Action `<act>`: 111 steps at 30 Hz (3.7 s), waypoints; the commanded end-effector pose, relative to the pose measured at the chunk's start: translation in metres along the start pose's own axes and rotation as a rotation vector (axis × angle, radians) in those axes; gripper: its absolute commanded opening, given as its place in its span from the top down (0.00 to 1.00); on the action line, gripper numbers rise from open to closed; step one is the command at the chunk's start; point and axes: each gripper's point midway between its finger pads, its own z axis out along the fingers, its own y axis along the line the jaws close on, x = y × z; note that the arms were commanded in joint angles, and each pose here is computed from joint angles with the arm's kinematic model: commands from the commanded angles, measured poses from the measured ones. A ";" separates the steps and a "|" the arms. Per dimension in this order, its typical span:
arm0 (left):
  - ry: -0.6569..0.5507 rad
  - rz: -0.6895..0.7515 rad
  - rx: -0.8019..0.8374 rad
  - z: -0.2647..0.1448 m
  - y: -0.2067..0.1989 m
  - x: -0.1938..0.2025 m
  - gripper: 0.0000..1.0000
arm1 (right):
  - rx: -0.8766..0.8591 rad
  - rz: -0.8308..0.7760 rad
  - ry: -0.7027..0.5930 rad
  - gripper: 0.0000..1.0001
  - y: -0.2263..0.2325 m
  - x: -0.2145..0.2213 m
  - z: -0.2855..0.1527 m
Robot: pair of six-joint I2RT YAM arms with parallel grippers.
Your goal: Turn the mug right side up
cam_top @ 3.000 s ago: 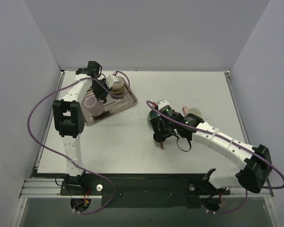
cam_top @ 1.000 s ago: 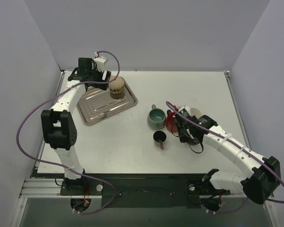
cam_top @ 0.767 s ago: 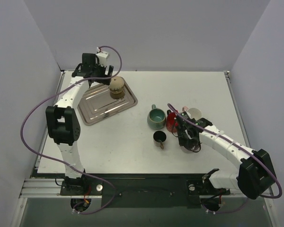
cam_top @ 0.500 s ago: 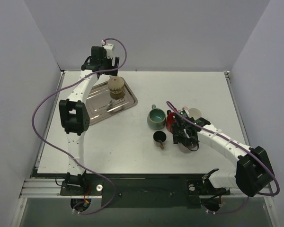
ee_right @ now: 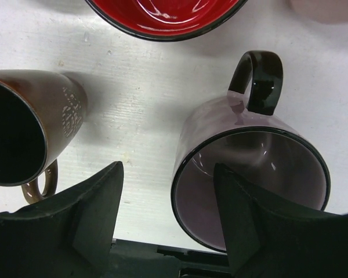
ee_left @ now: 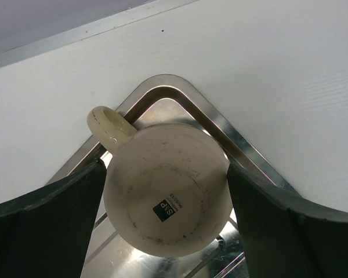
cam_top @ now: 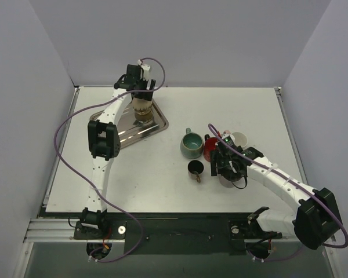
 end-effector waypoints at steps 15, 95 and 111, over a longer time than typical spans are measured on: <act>0.111 0.546 0.465 -0.105 -0.005 0.083 0.11 | 0.000 -0.005 -0.082 0.41 -0.008 -0.005 -0.024; -0.080 0.402 0.418 -0.205 -0.038 -0.025 1.00 | -0.063 -0.154 -0.294 0.29 0.001 -0.053 -0.097; -0.409 0.045 1.099 -0.449 -0.154 -0.078 1.00 | -1.092 -0.041 -0.944 0.18 0.220 -0.198 -0.276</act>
